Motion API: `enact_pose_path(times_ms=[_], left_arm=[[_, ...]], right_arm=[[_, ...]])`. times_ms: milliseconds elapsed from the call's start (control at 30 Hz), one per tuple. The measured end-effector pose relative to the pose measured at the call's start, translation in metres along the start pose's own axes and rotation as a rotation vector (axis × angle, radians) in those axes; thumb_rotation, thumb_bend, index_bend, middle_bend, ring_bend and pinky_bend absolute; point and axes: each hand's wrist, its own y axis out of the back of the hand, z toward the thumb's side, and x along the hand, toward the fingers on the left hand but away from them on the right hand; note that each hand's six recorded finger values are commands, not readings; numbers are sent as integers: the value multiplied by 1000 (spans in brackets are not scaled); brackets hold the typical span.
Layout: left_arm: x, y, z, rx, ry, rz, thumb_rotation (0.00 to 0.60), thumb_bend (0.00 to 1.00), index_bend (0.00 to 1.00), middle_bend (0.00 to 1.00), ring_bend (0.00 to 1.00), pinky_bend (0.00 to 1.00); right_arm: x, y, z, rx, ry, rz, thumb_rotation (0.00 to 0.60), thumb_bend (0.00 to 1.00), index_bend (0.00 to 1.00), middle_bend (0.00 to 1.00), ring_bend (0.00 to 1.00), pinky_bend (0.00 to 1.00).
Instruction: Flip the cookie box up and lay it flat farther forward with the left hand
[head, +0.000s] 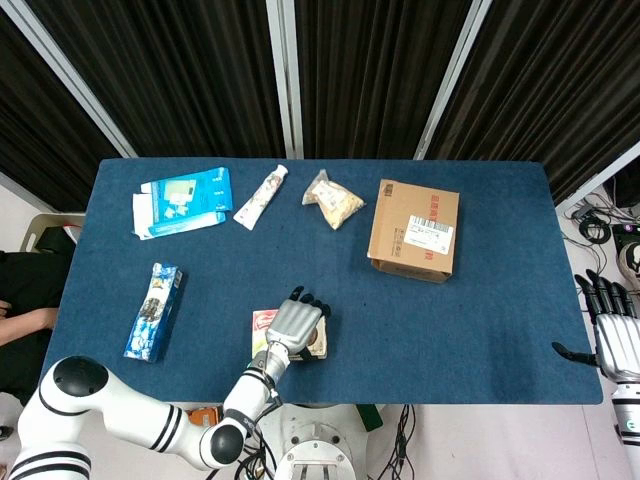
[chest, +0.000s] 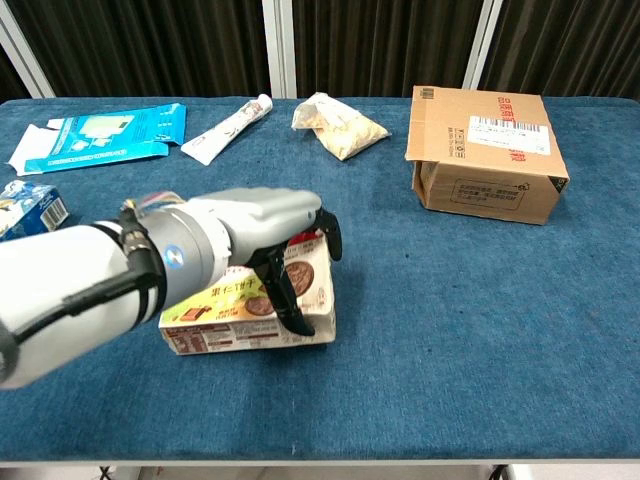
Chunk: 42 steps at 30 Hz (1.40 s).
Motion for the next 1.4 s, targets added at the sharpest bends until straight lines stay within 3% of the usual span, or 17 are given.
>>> enact_pose_path(times_ms=[167,333,500,667,1000,1400], left_arm=[[-7,23,-7,-60,-28,47,600,183,332,414,277,62],[-13,57,-16,-147,-77,134,600,193,332,414,281,272],[-15,80,-23,-300,-138,202,600,203,332,413,280,283],[-10,89,-30,-493,-205,240,600,215,332,412,273,283],[23,75,-58,-737,-342,333,600,177,332,392,237,282],[51,40,-76,-884,-381,421,600,141,331,382,223,271]], right_arm=[[1,1,1,1,3,-1,600,100,0,0,0,0],[1,2,2,3,2,-2,600,100,0,0,0,0],[2,3,2,5,1,-4,600,100,0,0,0,0],[3,4,3,7,-1,-4,600,100,0,0,0,0],[4,15,1,19,-16,-22,600,100,0,0,0,0],[8,16,0,25,-40,-18,600,100,0,0,0,0]])
